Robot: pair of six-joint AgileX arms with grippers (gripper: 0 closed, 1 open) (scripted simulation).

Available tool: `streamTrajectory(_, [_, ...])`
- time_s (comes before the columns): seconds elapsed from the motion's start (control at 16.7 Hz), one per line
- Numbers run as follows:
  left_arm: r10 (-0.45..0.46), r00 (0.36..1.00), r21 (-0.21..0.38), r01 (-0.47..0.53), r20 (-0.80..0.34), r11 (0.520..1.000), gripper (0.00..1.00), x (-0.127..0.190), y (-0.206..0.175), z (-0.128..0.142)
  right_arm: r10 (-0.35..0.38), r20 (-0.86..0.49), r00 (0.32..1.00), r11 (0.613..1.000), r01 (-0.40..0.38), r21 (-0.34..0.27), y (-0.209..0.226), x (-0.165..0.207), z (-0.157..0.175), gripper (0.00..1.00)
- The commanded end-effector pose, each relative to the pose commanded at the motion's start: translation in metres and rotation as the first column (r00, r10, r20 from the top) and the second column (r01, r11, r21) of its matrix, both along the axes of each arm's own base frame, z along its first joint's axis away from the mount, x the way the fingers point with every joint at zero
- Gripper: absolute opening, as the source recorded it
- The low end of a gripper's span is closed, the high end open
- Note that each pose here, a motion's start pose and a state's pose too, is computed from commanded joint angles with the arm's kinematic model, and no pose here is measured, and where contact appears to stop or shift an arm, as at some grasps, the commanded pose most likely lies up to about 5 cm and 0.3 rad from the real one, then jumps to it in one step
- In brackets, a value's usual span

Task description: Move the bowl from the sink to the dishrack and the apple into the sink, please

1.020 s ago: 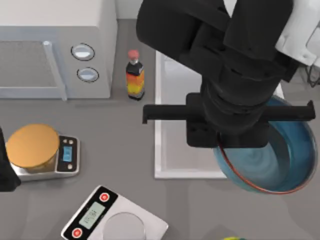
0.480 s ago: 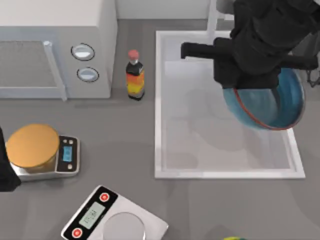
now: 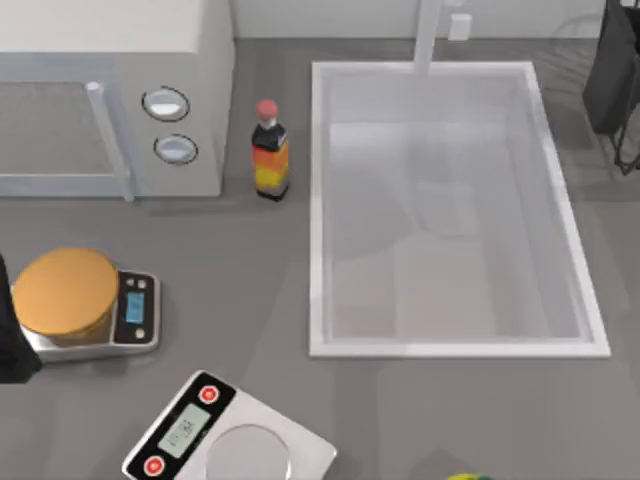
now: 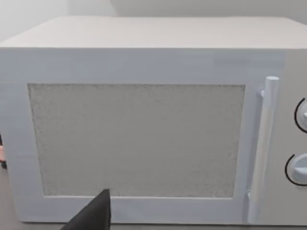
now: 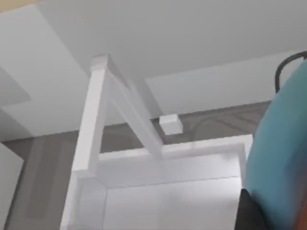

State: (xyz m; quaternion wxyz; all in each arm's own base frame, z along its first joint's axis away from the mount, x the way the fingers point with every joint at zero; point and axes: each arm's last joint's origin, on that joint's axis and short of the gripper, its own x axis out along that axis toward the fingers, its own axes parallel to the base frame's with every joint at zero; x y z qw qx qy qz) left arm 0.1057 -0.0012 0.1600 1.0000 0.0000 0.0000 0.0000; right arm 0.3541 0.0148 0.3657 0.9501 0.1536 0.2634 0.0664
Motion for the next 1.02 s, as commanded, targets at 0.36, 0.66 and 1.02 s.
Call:
streamTrajectory(0.36, [0.000, 1.000, 0.000, 0.000, 0.000, 1.000, 1.00, 0.000, 0.000, 0.000, -0.063, 0.453, 0.889, 0.967, 0.166, -0.191, -0.105, -0.056, 0.045, 0.00])
streamTrajectory(0.66, [0.000, 1.000, 0.000, 0.000, 0.000, 1.000, 1.00, 0.000, 0.000, 0.000, -0.054, 0.521, 0.852, 0.942, 0.216, -0.257, -0.122, -0.075, 0.053, 0.00])
streamTrajectory(1.02, [0.000, 1.000, 0.000, 0.000, 0.000, 1.000, 1.00, 0.000, 0.000, 0.000, -0.059, 0.501, 0.863, 0.945, 0.211, -0.251, -0.124, -0.063, 0.040, 0.00])
